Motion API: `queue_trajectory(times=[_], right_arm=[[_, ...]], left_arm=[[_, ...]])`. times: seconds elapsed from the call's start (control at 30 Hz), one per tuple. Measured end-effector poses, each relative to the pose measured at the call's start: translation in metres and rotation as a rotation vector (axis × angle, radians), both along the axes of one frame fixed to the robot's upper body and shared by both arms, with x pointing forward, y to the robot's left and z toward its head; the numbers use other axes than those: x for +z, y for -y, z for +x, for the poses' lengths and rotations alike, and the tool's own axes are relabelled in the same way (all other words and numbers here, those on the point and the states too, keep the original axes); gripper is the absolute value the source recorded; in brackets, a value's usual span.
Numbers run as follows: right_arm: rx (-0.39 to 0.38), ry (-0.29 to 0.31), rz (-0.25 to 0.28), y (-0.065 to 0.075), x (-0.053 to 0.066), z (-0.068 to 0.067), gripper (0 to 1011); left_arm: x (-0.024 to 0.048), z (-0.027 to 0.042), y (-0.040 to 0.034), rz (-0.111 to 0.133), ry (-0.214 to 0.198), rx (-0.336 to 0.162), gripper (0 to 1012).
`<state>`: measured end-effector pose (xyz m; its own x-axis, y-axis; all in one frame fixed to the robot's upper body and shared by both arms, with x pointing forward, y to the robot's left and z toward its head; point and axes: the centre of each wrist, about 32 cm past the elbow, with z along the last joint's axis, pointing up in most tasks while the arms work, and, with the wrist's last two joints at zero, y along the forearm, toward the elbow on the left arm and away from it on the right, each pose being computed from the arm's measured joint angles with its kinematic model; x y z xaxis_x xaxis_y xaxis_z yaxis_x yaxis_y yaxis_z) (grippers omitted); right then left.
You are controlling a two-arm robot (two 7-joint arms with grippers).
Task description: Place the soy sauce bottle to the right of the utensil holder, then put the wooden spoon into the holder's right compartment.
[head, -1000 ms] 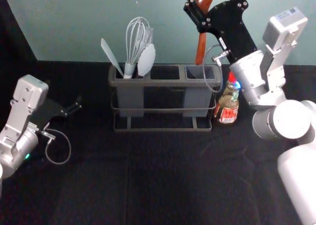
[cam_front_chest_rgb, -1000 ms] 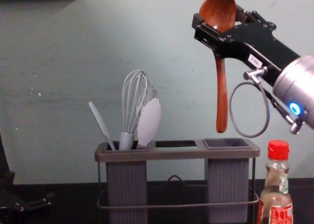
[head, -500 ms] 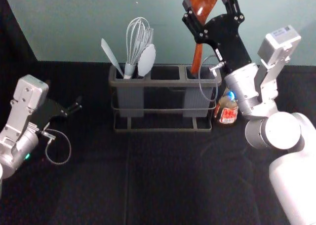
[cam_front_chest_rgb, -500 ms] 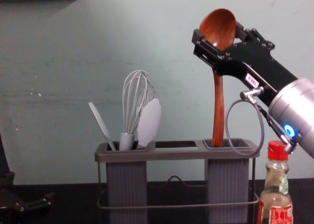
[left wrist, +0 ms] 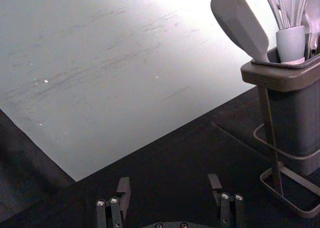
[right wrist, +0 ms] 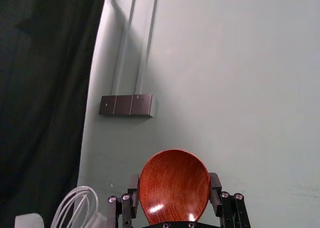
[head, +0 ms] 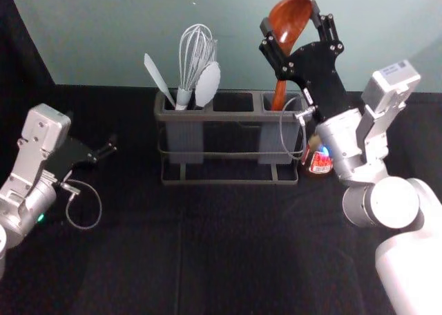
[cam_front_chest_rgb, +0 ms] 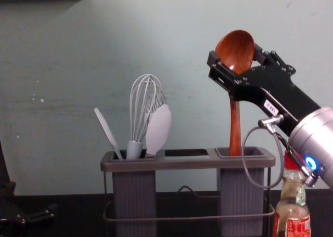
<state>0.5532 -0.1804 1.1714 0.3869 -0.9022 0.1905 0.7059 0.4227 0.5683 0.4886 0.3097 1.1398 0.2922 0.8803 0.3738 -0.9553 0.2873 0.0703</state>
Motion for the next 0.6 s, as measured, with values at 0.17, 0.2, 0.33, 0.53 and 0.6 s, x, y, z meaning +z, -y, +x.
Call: queue_trajectory(times=[0.17, 0.2, 0.33, 0.53, 0.6], right_arm=[[-0.005, -0.009, 0.001, 0.001, -0.007, -0.001, 837], [-0.006, -0.01, 0.0, 0.001, -0.007, -0.001, 837], [-0.01, -0.012, -0.005, 0.002, -0.011, -0.002, 837], [-0.012, -0.018, -0.012, 0.002, -0.016, -0.004, 837], [-0.013, -0.02, -0.013, 0.002, -0.018, -0.005, 837]], left_arm=[[0.0, 0.0, 0.0, 0.0, 0.0, 0.0, 1011], [0.0, 0.0, 0.0, 0.0, 0.0, 0.0, 1011], [0.0, 0.0, 0.0, 0.0, 0.0, 0.0, 1011], [0.0, 0.0, 0.0, 0.0, 0.0, 0.0, 1011], [0.0, 0.0, 0.0, 0.0, 0.0, 0.0, 1011]])
